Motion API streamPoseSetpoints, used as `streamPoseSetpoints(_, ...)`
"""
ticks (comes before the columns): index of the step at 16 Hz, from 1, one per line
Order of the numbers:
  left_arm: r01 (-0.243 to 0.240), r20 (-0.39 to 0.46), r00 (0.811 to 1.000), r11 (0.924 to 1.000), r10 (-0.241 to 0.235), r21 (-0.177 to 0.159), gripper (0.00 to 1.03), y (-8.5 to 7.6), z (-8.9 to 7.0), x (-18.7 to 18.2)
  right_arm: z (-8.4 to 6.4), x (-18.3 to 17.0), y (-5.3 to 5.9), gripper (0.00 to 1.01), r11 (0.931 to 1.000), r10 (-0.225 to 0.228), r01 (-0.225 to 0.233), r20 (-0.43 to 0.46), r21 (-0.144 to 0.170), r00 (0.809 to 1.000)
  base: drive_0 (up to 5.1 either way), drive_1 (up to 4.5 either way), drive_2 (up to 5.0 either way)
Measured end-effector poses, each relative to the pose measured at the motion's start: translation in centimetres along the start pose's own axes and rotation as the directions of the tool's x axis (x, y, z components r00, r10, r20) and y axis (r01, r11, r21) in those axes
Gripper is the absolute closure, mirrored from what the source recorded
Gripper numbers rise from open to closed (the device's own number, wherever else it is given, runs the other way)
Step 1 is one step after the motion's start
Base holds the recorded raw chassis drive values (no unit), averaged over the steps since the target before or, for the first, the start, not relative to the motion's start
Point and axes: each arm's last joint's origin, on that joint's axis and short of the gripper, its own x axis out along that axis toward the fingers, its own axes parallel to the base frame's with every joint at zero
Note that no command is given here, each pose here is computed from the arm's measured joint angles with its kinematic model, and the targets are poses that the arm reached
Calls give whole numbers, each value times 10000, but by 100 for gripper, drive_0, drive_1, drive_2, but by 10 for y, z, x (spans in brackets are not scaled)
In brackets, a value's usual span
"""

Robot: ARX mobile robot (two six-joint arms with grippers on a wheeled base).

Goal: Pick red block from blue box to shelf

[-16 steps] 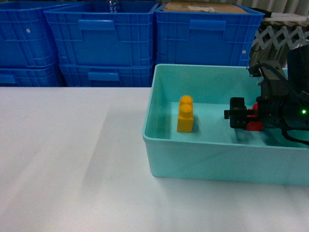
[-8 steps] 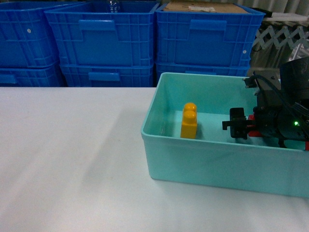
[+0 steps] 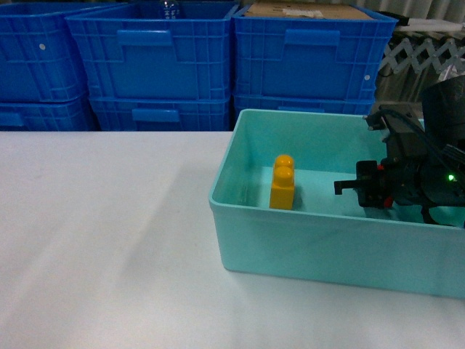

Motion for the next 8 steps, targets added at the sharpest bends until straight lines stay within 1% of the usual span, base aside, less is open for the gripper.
streamPoseSetpoints(1, 0, 4, 10000, 10000, 0, 0, 5, 0, 0, 0, 5, -4, 7, 72, 9995, 311, -312, -35, -83, 9995, 0, 0, 0)
streamPoseSetpoints(2, 0, 4, 10000, 10000, 0, 0, 5, 0, 0, 0, 13, -10, 14, 72, 9979, 615, -612, 113, -197, 9980, 0, 0, 0)
streamPoseSetpoints(3, 0, 0, 10000, 10000, 0, 0, 5, 0, 0, 0, 23, -17, 20, 72, 9958, 863, -851, 345, -341, 9957, 0, 0, 0)
streamPoseSetpoints(4, 0, 0, 10000, 10000, 0, 0, 5, 0, 0, 0, 42, -28, 27, 72, 9923, 1166, -1128, 790, -512, 9900, 0, 0, 0)
streamPoseSetpoints(5, 0, 4, 10000, 10000, 0, 0, 5, 0, 0, 0, 58, -37, 31, 72, 9894, 1358, -1281, 1245, -682, 9829, 0, 0, 0)
streamPoseSetpoints(6, 0, 0, 10000, 10000, 0, 0, 5, 0, 0, 0, 71, -46, 32, 72, 9865, 1512, -1384, 1618, -877, 9752, 0, 0, 0)
streamPoseSetpoints(7, 0, 0, 10000, 10000, 0, 0, 5, 0, 0, 0, 77, -51, 32, 72, 9851, 1549, -1387, 1743, -1012, 9724, 0, 0, 0)
streamPoseSetpoints(8, 0, 0, 10000, 10000, 0, 0, 5, 0, 0, 0, 79, -54, 31, 72, 9833, 1584, -1388, 1778, -1176, 9712, 0, 0, 0)
